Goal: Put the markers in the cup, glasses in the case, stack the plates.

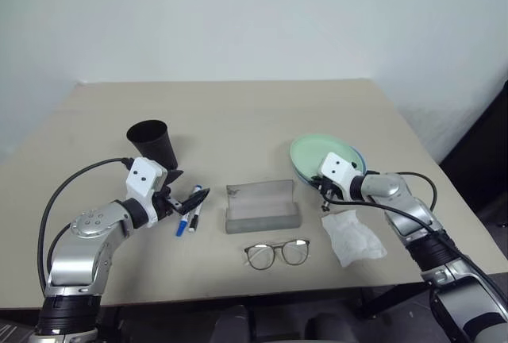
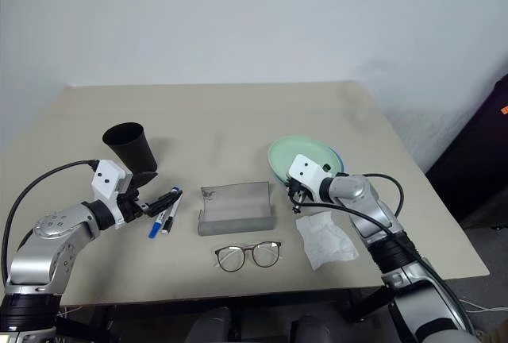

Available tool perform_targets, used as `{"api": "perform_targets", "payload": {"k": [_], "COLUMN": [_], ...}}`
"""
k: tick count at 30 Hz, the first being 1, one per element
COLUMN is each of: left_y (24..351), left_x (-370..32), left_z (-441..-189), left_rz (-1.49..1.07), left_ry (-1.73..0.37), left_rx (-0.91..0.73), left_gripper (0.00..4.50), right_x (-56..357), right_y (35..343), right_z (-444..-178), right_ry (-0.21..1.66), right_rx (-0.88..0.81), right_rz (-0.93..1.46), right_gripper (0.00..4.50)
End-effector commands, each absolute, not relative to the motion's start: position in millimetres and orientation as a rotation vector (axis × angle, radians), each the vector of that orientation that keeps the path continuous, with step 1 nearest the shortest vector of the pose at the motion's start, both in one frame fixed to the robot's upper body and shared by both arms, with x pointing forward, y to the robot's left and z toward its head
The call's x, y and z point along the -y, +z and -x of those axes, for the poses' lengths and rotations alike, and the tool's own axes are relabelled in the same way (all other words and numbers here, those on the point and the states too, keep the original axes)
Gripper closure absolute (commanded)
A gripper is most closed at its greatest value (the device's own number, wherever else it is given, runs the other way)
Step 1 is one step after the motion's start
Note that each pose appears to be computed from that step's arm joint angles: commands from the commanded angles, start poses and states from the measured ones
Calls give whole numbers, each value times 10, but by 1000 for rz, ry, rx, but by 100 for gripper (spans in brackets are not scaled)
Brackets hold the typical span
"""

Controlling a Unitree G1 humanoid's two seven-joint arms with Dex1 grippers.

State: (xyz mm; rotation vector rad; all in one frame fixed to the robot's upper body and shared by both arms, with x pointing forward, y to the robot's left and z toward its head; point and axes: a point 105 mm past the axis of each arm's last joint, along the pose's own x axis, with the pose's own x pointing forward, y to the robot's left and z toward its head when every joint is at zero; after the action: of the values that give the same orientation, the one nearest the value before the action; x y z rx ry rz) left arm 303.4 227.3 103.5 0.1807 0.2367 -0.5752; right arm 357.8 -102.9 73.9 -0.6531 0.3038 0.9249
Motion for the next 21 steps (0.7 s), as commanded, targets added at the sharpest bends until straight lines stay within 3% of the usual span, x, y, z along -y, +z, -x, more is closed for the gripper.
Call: {"api": "perform_targets", "payload": {"k": [1,15,18,21], "left_y": [1217,1211,1204,1202], "left_x": [-2267,-2252,-2248,-2246], "left_z": [-3046,-3056,-3053,-3053], "left_rz": [-197,-198,-198,-197], "left_ry": [-576,-581,-581,-580], "left_rx": [-172,-173,-173,-173], "left_gripper": [0,0,0,0], "right_x": [1044,1108,1134,1193], "right_y": [864,796,788,848], "right_z": [-3637,-3632,-3648,-3679], "right_ry": [915,917,906,881], "right_rx": [-259,-308,-318,-316], "right_rz": [698,720,721,729], "right_gripper": [449,449,378,276]}}
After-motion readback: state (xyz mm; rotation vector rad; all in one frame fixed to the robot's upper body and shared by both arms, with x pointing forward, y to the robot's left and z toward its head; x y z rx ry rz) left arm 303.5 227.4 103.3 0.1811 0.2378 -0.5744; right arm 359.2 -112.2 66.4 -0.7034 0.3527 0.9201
